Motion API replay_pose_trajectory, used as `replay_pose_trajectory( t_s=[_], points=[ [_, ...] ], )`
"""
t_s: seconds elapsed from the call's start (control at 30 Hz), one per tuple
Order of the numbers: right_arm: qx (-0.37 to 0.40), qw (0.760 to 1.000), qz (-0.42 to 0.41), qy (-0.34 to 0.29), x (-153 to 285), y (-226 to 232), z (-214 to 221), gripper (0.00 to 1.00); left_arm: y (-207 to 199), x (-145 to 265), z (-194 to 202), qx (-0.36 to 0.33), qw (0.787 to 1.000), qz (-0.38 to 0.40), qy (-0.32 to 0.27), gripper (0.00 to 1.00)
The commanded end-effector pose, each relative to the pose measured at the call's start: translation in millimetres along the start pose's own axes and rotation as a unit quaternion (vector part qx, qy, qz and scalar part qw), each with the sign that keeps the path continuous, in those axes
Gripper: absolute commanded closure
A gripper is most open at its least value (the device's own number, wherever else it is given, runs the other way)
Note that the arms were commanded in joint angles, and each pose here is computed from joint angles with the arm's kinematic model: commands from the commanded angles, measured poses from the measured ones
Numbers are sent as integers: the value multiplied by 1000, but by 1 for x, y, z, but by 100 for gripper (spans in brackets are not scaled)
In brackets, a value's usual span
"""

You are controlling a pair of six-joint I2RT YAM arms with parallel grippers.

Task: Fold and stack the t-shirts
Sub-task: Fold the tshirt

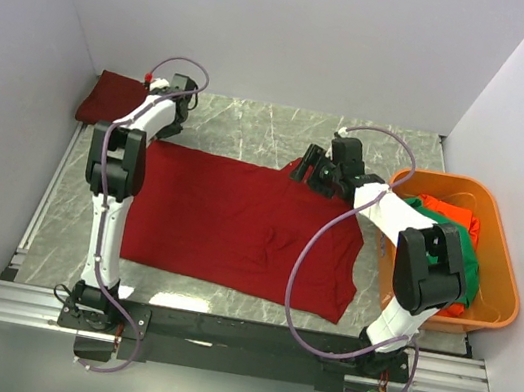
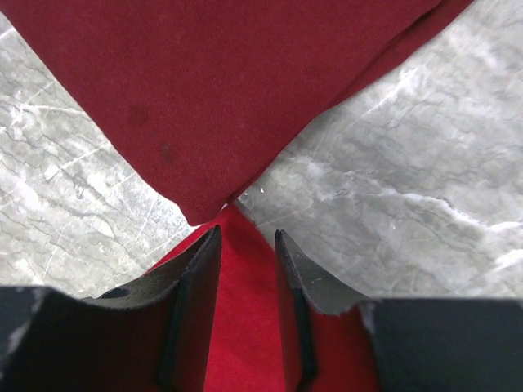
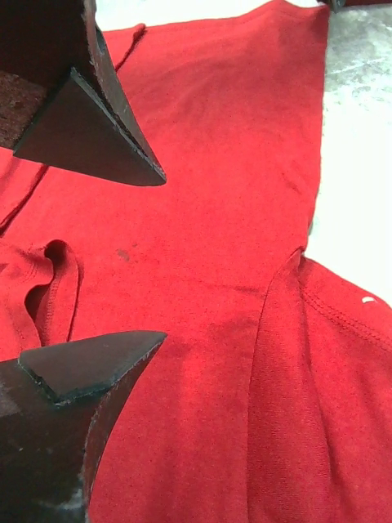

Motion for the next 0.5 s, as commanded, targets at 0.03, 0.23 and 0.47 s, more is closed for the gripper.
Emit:
replay_pose_trajectory(
  t_s=[0.03,0.23,0.47],
  points=[
    [1,999,-22,-26,9,9,-14,22,-3,-2,-5,10,1000,-6,-12,61],
    [2,999,-20,-27,10,7,-14,22,-10,-8,-1,6,1000,2,-3,63],
    [2,1000,-13,-27,7,3,-14,22,-13,-5,0,7,1000,17,0,86]
  ],
)
Point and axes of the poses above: each gripper's point midway between its finger pads, its own x axis back along the fingers, its own y axis along the line the jaws close on, z = x × y, the point moved 3 cm from there along x, back along the fingers, and after that the axes turned 2 degrees about x, right-handed, at the moved point
